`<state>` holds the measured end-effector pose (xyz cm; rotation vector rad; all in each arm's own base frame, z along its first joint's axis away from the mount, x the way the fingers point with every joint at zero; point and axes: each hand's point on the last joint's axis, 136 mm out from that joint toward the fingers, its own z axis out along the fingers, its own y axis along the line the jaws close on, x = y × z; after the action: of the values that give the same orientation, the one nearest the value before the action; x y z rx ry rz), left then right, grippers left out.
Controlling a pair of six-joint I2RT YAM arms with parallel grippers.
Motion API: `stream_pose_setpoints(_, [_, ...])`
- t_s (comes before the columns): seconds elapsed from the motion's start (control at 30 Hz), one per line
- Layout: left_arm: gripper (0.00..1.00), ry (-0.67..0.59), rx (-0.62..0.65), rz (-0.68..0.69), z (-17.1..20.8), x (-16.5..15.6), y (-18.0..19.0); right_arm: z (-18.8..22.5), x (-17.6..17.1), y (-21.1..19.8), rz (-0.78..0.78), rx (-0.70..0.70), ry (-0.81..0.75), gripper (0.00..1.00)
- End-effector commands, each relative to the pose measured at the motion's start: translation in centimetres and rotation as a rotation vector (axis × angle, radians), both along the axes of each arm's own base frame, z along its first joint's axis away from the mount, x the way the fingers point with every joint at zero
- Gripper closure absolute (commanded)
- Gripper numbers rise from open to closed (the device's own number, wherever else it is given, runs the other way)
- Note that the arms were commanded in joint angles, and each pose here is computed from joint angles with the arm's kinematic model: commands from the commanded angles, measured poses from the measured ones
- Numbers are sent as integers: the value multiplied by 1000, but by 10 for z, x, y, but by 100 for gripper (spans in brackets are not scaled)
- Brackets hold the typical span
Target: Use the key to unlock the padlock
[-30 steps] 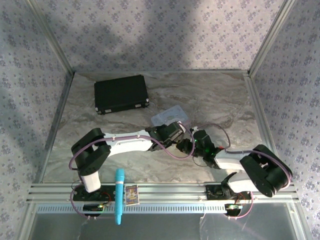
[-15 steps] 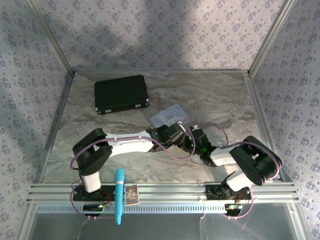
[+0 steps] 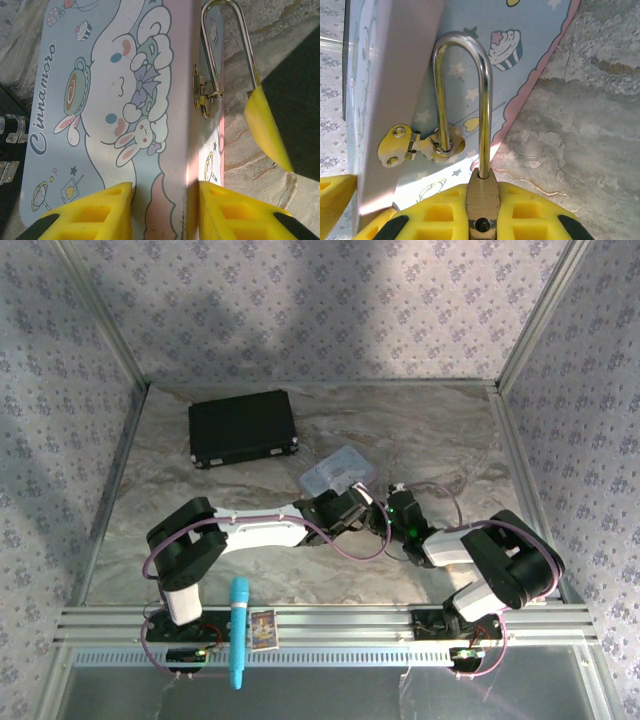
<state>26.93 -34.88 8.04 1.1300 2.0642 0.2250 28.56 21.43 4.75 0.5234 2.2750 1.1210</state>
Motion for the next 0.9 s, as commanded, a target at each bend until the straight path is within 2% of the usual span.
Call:
stream_pose_setpoints(0.0, [67,343,235,-70,-95,-66,46,35,25,4,-22,74,-88,100])
stream_pose_setpoints(0.1, [69,342,219,-62,-97,-66,44,38,32,-2,-6,99,-80,100])
stream_pose_setpoints(0.17, [69,349,210,-48,-98,-67,44,30,29,3,45,45,-37,100])
stream_pose_setpoints(0.4, [69,329,186,2,-95,-60,44,-22,10,6,147,70,122,100])
stream_pose_setpoints(0.6, [69,292,169,65,-85,-46,50,-46,-6,-10,141,38,192,100])
stream_pose_setpoints(0.73, [66,244,168,117,-75,-31,58,-60,-18,-28,165,-71,285,100])
stream_pose_setpoints(0.8, [62,231,154,147,-70,-22,61,-64,-26,-35,221,-165,348,100])
stream_pose_setpoints(0.87, [56,202,146,169,-62,-11,63,-67,-34,-38,274,-190,410,100])
